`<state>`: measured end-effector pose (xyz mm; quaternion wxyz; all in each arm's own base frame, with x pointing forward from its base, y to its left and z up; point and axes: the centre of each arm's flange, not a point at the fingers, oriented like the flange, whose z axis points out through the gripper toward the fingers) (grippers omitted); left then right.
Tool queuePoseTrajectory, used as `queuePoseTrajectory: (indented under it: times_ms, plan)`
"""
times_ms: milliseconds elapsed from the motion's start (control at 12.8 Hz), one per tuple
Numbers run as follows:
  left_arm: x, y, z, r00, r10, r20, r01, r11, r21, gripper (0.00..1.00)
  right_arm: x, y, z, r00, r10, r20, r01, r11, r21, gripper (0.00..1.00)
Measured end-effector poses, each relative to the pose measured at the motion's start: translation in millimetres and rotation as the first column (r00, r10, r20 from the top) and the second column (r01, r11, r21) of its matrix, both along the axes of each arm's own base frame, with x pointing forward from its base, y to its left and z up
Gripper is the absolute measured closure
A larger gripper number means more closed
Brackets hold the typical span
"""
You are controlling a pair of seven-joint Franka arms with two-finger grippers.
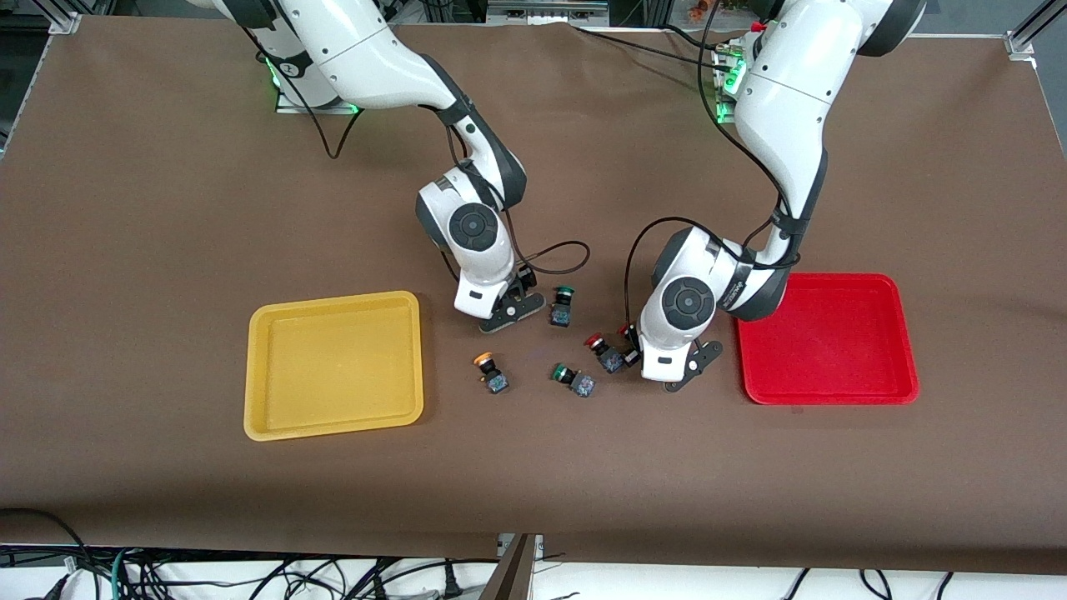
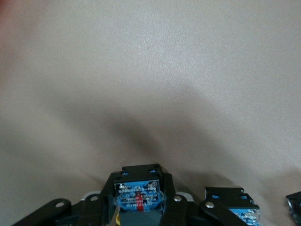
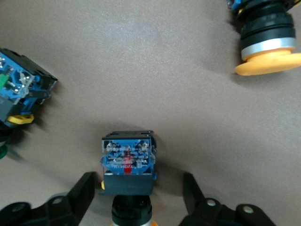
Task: Place red and yellow buttons in trays
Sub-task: 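Carry the red button to the red tray while the right gripper carries yellow, then open both grippers to release the buttons into the trays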
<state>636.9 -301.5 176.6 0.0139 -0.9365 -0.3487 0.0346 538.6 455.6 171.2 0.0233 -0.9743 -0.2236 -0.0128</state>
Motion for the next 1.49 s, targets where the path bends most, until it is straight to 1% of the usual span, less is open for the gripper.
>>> queuePoseTrajectory:
  times_ms: [157, 235, 313, 391, 470, 626, 704, 783, 861, 939, 1096, 1174, 1252, 1330, 1409, 1487]
  plan:
    - [6, 12, 8, 1.0, 0.016, 0.001, -0.016, 1.0, 0.015, 0.59, 2, -1, 4, 1.0, -0.003, 0.003, 0.003, 1.0, 0.0, 0.51]
    - [11, 28, 21, 1.0, 0.018, -0.024, -0.017, 0.999, 0.038, 0.59, 2, -3, 8, 1.0, -0.006, -0.005, 0.006, 1.0, -0.008, 0.59]
    - [17, 51, 40, 0.998, -0.015, -0.061, 0.018, 0.998, 0.059, 0.59, 4, -7, 11, 1.0, -0.01, -0.019, 0.009, 1.0, -0.022, 0.59]
    - [23, 82, 64, 0.992, -0.075, -0.099, 0.081, 0.995, 0.065, 0.59, 9, -14, 18, 0.999, -0.02, -0.029, 0.019, 0.999, -0.037, 0.59]
    - [29, 119, 89, 0.981, -0.142, -0.132, 0.15, 0.987, 0.052, 0.59, 18, -25, 33, 0.999, -0.026, -0.04, 0.024, 0.998, -0.052, 0.59]
    - [37, 199, 121, 0.944, -0.281, -0.171, 0.284, 0.959, -0.008, 0.59, 46, -67, 77, 0.998, 0.025, -0.059, -0.028, 0.998, -0.063, 0.59]
    - [38, 230, 123, 0.922, -0.342, -0.181, 0.34, 0.939, -0.039, 0.59, 63, -96, 97, 0.996, 0.063, -0.056, -0.066, 0.996, -0.067, 0.59]
    - [38, 256, 116, 0.899, -0.393, -0.192, 0.388, 0.919, -0.068, 0.59, 80, -129, 111, 0.992, 0.115, -0.044, -0.118, 0.99, -0.079, 0.59]
    - [35, 276, 104, 0.875, -0.439, -0.206, 0.428, 0.899, -0.096, 0.59, 95, -161, 114, 0.984, 0.172, -0.035, -0.175, 0.98, -0.097, 0.59]
    - [33, 291, 84, 0.849, -0.48, -0.22, 0.466, 0.877, -0.117, 0.59, 106, -193, 106, 0.973, 0.231, -0.02, -0.232, 0.966, -0.116, 0.59]
    - [32, 301, 44, 0.817, -0.527, -0.235, 0.515, 0.85, -0.116, 0.59, 114, -254, 66, 0.941, 0.336, 0.044, -0.326, 0.933, -0.153, 0.59]
    - [31, 298, 33, 0.807, -0.539, -0.242, 0.526, 0.842, -0.119, 0.58, 113, -284, 44, 0.932, 0.356, 0.067, -0.341, 0.925, -0.164, 0.59]
    - [31, 294, 29, 0.801, -0.546, -0.245, 0.534, 0.837, -0.119, 0.52, 111, -307, 25, 0.934, 0.35, 0.075, -0.335, 0.929, -0.16, 0.59]
    - [31, 292, 30, 0.799, -0.55, -0.242, 0.539, 0.834, -0.118, 0.41, 109, -316, 16, 0.94, 0.332, 0.077, -0.32, 0.938, -0.136, 0.59]
    - [34, 290, 35, 0.8, -0.553, -0.233, 0.542, 0.833, -0.113, 0.31, 109, -312, 15, 0.947, 0.313, 0.073, -0.305, 0.947, -0.104, 0.53]
    - [39, 288, 48, 0.804, -0.556, -0.212, 0.547, 0.831, -0.102, 0.2, 110, -299, 24, 0.952, 0.3, 0.054, -0.297, 0.953, -0.064, 0.42]
